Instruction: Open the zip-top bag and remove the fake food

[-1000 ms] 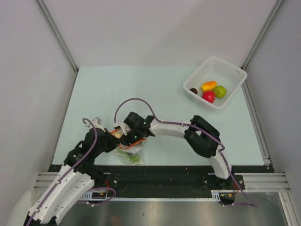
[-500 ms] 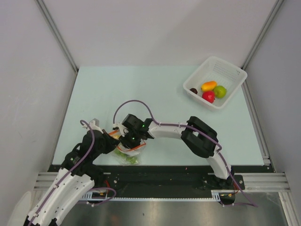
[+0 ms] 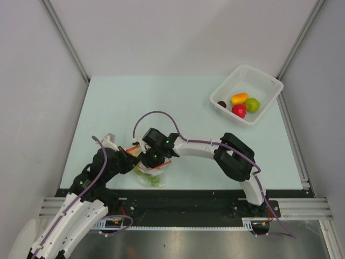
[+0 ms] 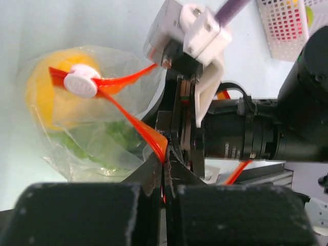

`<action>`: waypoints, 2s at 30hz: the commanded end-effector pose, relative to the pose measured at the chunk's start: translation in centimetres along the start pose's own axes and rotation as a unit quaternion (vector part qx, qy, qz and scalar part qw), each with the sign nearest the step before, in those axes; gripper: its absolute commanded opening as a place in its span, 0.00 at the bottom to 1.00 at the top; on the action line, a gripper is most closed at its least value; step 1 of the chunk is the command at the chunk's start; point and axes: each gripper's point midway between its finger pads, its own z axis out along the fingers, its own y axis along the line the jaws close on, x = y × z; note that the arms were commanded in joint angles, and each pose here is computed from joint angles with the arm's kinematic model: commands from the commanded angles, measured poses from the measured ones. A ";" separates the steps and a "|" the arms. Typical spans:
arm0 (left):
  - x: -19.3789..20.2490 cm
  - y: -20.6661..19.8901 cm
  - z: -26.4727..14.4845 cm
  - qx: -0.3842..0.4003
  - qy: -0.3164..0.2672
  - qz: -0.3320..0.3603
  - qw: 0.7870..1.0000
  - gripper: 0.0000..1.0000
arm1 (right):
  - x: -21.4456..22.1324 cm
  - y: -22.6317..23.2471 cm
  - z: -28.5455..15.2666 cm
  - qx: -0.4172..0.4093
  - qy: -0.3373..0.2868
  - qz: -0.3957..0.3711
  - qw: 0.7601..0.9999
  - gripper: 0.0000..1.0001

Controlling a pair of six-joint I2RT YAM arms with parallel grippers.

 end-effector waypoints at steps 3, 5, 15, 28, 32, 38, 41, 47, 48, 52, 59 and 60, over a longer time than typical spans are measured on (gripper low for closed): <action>-0.8 -4.4 -1.1 0.089 0.005 -0.008 0.996 0.00 | -0.4 1.4 0.3 -0.027 -0.004 -0.018 0.999 0.54; -0.6 -5.3 -1.4 0.109 0.014 -0.015 0.994 0.00 | -0.2 1.3 0.5 -0.025 -0.003 -0.016 1.000 0.56; -1.4 -5.9 -1.9 0.105 0.013 0.015 0.994 0.00 | -1.5 1.6 -4.3 -0.041 -0.034 -0.025 0.998 0.78; -0.8 -6.1 -1.9 0.108 0.036 0.054 0.992 0.00 | -1.7 0.6 -3.6 -0.072 -0.040 0.013 0.997 0.55; -0.8 -5.8 -2.1 0.098 0.039 0.062 0.992 0.00 | -2.6 -0.5 -4.9 -0.054 -0.057 0.020 0.997 0.53; -0.1 -7.1 -1.9 0.137 0.056 0.051 0.988 0.00 | -1.8 1.4 -2.7 -0.042 -0.049 -0.011 0.998 0.47; 0.1 -7.4 -1.7 0.145 0.060 0.043 0.987 0.00 | -0.9 1.8 -0.8 -0.035 -0.038 -0.007 0.999 0.47; 0.5 -7.0 -1.6 0.142 0.065 0.041 0.987 0.00 | -0.2 1.0 1.5 -0.005 -0.034 -0.010 0.999 0.55; 0.6 -6.9 -1.6 0.142 0.066 0.041 0.987 0.00 | -0.1 0.7 1.7 0.000 -0.034 -0.010 0.999 0.56; 0.6 -6.8 -1.7 0.143 0.065 0.039 0.987 0.00 | 0.5 -0.3 2.6 0.016 -0.026 -0.013 0.999 0.63; 0.8 -6.5 -1.4 0.140 0.066 0.034 0.987 0.00 | 2.0 -1.9 3.9 0.055 -0.006 -0.004 0.998 0.59; 0.8 -6.6 -1.4 0.141 0.065 0.033 0.987 0.00 | 1.9 -1.9 3.9 0.056 -0.008 -0.003 0.998 0.53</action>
